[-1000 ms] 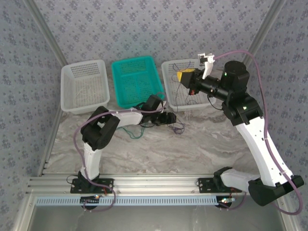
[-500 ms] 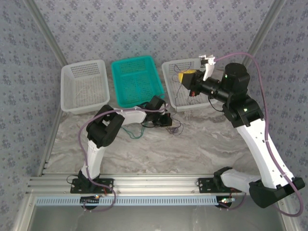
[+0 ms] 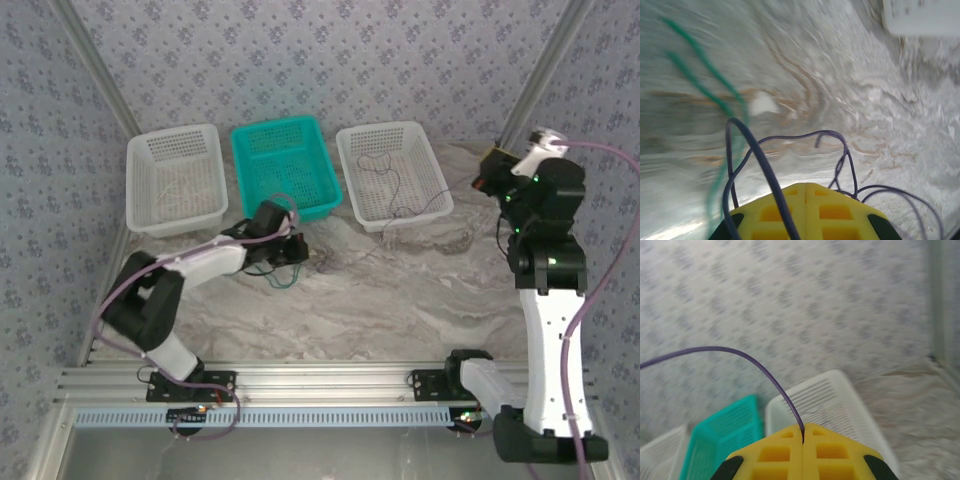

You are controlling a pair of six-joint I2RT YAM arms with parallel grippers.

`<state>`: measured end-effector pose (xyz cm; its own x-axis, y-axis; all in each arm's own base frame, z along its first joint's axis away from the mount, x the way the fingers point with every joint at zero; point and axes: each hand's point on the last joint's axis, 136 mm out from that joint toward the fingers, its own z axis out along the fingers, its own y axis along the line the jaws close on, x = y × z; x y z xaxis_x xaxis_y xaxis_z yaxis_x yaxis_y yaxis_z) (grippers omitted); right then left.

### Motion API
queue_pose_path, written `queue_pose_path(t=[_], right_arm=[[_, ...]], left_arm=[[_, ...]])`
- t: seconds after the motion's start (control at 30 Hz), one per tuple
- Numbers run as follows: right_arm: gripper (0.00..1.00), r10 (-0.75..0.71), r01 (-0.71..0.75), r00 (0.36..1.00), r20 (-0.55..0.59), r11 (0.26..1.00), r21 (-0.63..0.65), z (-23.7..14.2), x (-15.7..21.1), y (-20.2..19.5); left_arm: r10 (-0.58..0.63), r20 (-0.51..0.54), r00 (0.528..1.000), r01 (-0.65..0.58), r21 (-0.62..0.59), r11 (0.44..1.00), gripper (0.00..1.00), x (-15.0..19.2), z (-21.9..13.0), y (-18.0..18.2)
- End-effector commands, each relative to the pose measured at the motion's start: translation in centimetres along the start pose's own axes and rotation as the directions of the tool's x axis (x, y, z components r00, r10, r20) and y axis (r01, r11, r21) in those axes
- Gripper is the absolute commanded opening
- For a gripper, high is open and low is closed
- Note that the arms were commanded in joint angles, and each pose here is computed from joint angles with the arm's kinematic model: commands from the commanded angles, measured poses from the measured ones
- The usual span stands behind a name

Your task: Untangle the cables

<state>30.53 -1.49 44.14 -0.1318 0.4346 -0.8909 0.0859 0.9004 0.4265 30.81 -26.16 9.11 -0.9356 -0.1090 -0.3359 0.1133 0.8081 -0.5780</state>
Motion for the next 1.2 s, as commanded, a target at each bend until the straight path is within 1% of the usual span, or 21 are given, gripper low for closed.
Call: queue_pose_path(t=[0.0,0.17,0.27,0.4,0.5,0.53,0.57,0.63,0.7,0.77,0.87,1.0,1.17], right_arm=[[0.0,0.134,-0.134,0.991,0.015,0.982,0.129,-0.4,0.4,-3.6],[0.0,0.199,-0.199,0.98,0.023,0.951,0.238,-0.5,1.3,-6.7],[0.0,0.224,-0.226,0.974,0.038,0.932,0.283,-0.4,1.6,-8.3],[0.0,0.282,-0.29,0.957,0.073,0.899,0.329,-0.2,1.9,-10.5],[0.0,0.318,-0.326,0.945,0.08,0.884,0.336,0.1,2.0,-11.3],[0.0,0.33,-0.337,0.941,0.076,0.887,0.316,0.3,1.9,-11.1],[0.0,0.338,-0.342,0.939,0.067,0.895,0.286,0.7,1.9,-10.6],[0.0,0.347,-0.346,0.938,0.017,0.927,0.144,1.8,1.6,-7.8],[0.0,0.334,-0.333,0.942,-0.025,0.943,0.027,2.3,1.2,-5.1],[0.0,0.302,-0.303,0.953,-0.036,0.952,-0.03,2.0,0.4,-3.2],[0.0,0.255,-0.254,0.967,0.009,0.963,-0.086,1.1,-2.1,-0.8],[0.0,0.185,-0.165,0.978,0.1,0.969,-0.182,0.1,-6.6,3.4],[0.0,0.177,-0.116,0.966,0.189,0.948,-0.295,1.0,-11.8,7.5]], left_arm=[[0.016,0.051,0.999,-0.011,-0.107,0.994,0.0,-0.5,-3.9,2.4],[-0.054,0.152,0.987,0.085,-0.201,0.976,0.0,-1.1,-10.1,7.1],[-0.094,0.195,0.976,0.142,-0.251,0.957,0.0,-0.6,-13.1,10.4],[-0.17,0.243,0.955,0.237,-0.281,0.93,0.0,0.0,-15.4,14.0],[-0.209,0.274,0.939,0.286,-0.278,0.917,0.0,-0.2,-16.3,15.6],[-0.222,0.284,0.933,0.3,-0.273,0.914,0.0,-0.3,-16.5,15.8],[-0.233,0.29,0.928,0.31,-0.257,0.916,0.0,-0.5,-16.6,15.9],[-0.234,0.304,0.924,0.302,-0.202,0.932,0.0,-1.2,-16.5,15.1],[-0.231,0.306,0.924,0.281,-0.13,0.951,0.0,-1.9,-16.3,13.9],[-0.233,0.302,0.924,0.265,-0.068,0.962,0.0,-2.2,-16.0,12.8],[-0.237,0.311,0.92,0.262,-0.041,0.964,0.0,-2.2,-16.1,12.4],[-0.243,0.33,0.912,0.261,-0.012,0.965,0.0,-1.7,-16.4,11.9],[-0.218,0.34,0.915,0.223,0.025,0.975,0.0,-1.6,-16.9,10.3]])
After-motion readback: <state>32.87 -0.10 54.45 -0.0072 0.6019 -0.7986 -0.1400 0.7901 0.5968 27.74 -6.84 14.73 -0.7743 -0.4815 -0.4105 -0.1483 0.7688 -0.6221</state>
